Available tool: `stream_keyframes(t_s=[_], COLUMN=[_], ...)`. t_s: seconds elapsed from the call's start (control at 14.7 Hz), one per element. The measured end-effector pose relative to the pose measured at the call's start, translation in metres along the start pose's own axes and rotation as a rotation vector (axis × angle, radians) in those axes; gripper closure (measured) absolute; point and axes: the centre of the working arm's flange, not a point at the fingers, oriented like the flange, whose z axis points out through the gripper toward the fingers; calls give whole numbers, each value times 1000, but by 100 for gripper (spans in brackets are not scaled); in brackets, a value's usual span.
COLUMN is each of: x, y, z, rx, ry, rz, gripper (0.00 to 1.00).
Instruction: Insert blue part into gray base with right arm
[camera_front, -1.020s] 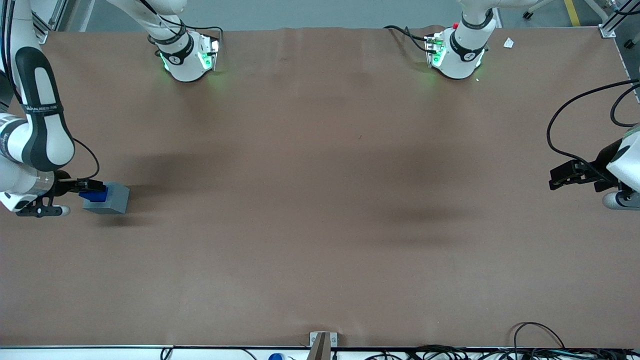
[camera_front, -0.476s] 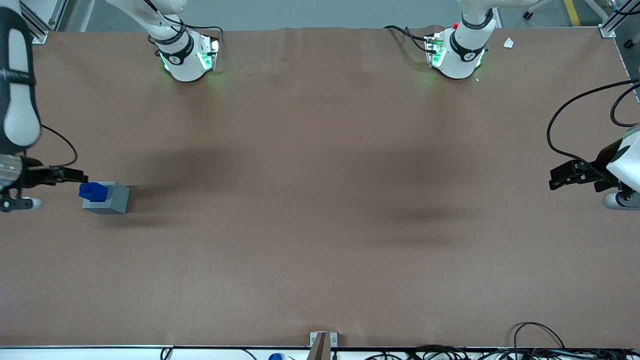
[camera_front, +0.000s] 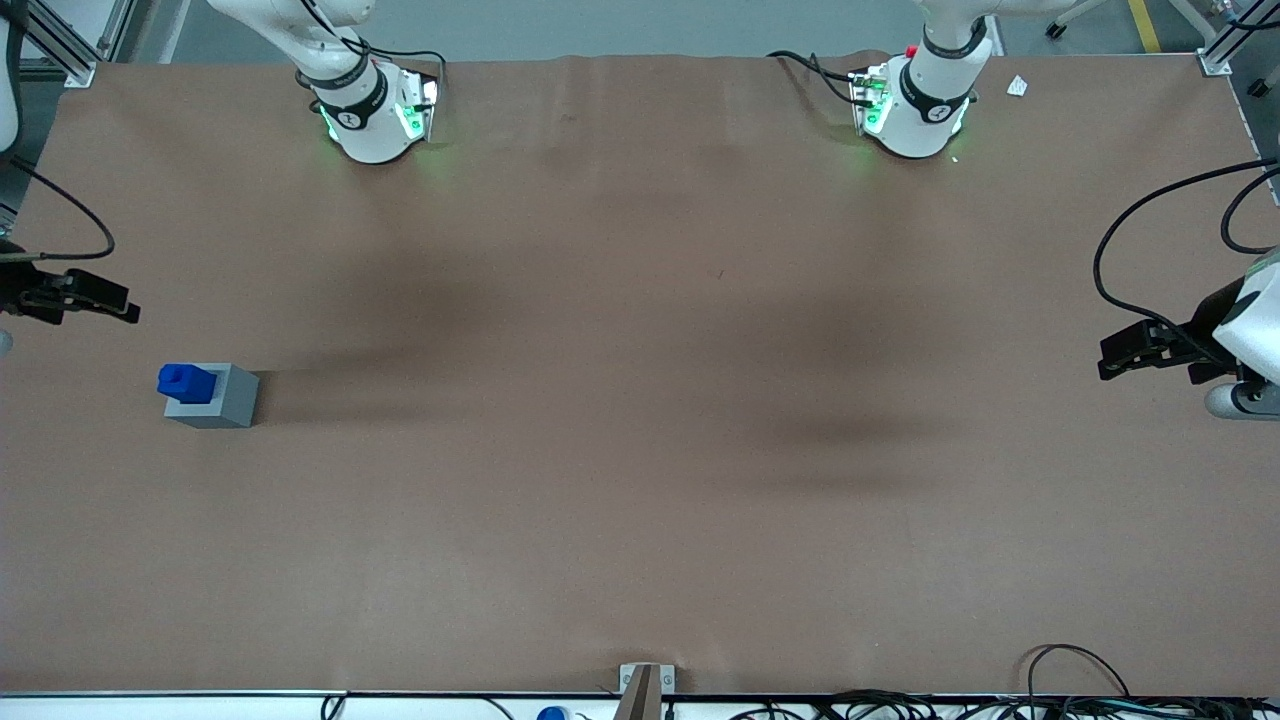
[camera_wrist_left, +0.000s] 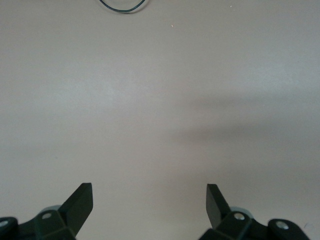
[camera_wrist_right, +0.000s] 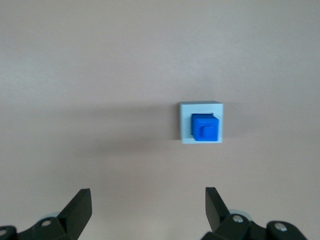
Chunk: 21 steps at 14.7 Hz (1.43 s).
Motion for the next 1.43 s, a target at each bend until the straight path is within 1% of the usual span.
stream_keyframes(t_s=[0.2,0.34,0.61,0.82,1.22,1.29,1.43], x=[-11,-20,-33,-35,-34,-33,-35], y=[-50,-68,-70,-68,-68,-68,-68], z=[-30,-45,-70,-87,-88,-87,-84], rx=[-1,2,4,4,2,2,3], ry=[43,63,75,91,91,87,64], rz=[4,1,-1,2,2,2,1], gripper=[0,0,0,0,0,0,0])
